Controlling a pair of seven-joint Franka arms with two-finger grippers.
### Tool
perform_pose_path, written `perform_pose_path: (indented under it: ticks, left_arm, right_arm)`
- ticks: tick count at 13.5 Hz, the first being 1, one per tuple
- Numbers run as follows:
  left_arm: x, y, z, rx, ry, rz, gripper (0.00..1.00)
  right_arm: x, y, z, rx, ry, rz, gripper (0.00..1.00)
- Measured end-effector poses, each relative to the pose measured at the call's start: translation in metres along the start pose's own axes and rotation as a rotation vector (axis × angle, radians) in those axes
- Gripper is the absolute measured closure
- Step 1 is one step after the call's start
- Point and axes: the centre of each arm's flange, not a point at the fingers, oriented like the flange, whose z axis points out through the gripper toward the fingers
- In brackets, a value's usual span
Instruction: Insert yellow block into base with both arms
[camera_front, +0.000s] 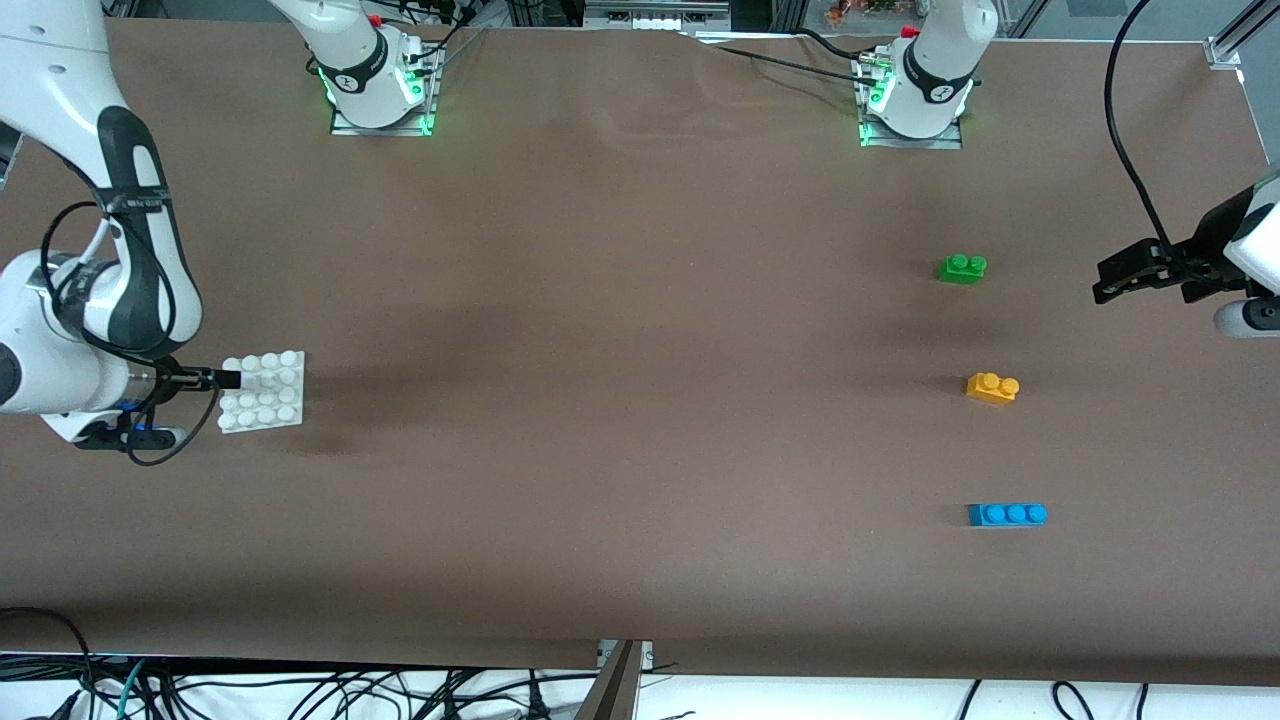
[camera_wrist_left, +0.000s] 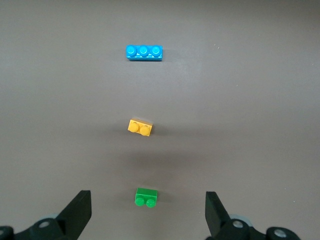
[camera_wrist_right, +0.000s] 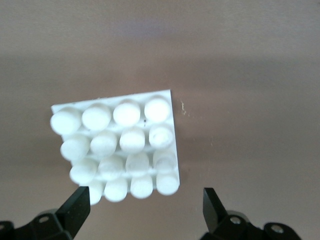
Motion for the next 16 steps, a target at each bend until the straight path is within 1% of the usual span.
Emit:
perform_pose_path:
  ticks: [3,7,10,16]
  left_arm:
    - [0.0,-0.001,0.0,-0.005,0.0,-0.004,0.0]
    - [0.0,-0.019,0.0,-0.033,0.0,-0.041,0.0]
    - [0.0,-0.02,0.0,-0.033,0.0,-0.043,0.0]
    - [0.0,-0.018,0.0,-0.034,-0.001,-0.054,0.0]
  right_arm:
    - [0.005,-0.001,0.022,-0.007,0.023,-0.007,0.0]
    - [0.006,-0.003,0.028,0.003,0.023,-0.003,0.0]
    - [0.005,-0.005,0.03,0.006,0.02,-0.003,0.0]
    - [0.006,-0.011,0.046,0.02,-0.002,-0.007,0.0]
